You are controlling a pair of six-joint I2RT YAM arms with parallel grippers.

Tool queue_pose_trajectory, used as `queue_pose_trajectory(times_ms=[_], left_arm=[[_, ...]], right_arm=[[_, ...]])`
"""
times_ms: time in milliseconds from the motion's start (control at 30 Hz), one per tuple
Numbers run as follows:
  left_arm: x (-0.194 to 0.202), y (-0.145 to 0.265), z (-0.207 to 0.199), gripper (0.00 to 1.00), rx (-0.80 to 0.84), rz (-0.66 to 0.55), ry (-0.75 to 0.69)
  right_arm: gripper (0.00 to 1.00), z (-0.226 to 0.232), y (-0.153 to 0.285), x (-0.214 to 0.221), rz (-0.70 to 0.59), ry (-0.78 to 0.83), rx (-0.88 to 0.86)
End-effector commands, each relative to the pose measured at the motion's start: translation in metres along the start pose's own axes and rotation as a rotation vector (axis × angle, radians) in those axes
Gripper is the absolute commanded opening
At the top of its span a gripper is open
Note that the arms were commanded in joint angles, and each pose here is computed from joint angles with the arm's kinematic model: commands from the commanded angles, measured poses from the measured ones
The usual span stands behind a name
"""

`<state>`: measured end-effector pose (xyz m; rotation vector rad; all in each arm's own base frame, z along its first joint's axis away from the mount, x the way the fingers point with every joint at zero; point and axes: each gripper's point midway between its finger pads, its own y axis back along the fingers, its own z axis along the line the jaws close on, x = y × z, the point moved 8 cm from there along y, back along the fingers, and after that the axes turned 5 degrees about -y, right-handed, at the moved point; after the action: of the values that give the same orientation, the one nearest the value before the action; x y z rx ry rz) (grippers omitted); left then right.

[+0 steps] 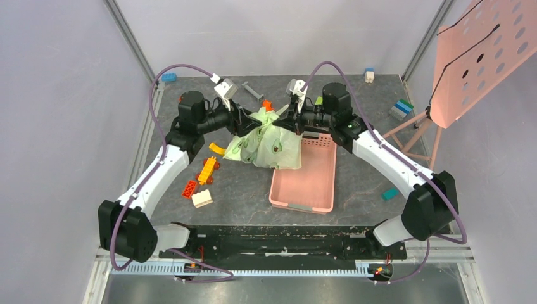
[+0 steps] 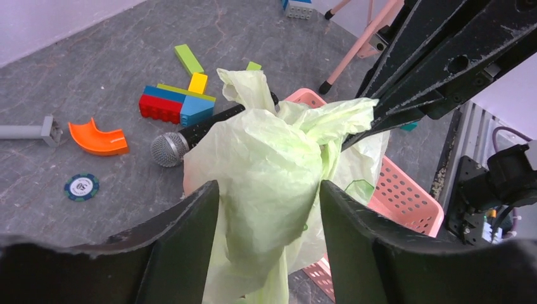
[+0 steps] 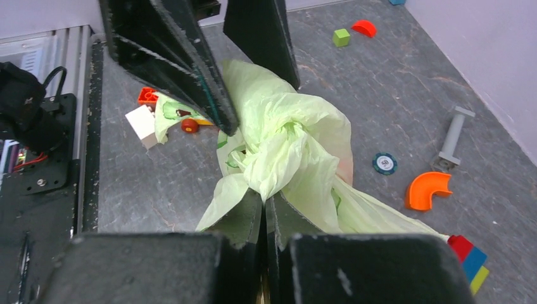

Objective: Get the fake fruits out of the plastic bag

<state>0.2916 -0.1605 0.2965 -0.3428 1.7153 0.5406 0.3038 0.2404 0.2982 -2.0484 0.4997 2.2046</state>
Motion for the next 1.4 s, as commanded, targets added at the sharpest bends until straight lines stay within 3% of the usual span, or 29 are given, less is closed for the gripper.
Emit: queue_pose_trajectory(times_ms=[0,100,233,300,933,1133,1367], left_arm=[[-0.011,0.002,-0.004,0.55,0.002,-0.052,-0.033],[-0.012,0.001,-0.003,0.32,-0.008,-0.059,-0.022],[-0.013,0.002,-0.003,0.14,-0.025,-0.077,-0.016],[-0.014,0.004,-0.003,0.1,-0.041,-0.084,-0.015],[-0.016,0.026,-0.009,0.15,-0.216,-0.234,0.071],[-0.002,0.039,-0.002,0.15,-0.393,-0.281,0.19],[0.016,0.054,-0.002,0.11,-0.529,-0.393,0.336]], right_arm=[[0.0,0.012,0.003,-0.015,-0.059,0.043,-0.086],[0.0,0.012,0.004,-0.013,-0.052,0.043,-0.078],[0.0,0.011,0.005,-0.01,-0.045,0.041,-0.054],[0.0,0.011,0.007,-0.009,-0.043,0.042,-0.031],[0.0,-0.013,0.057,0.026,-0.049,-0.144,0.648],[0.0,-0.017,0.08,0.046,-0.143,-0.298,0.87],[0.0,-0.008,0.098,0.077,-0.333,-0.531,0.942]])
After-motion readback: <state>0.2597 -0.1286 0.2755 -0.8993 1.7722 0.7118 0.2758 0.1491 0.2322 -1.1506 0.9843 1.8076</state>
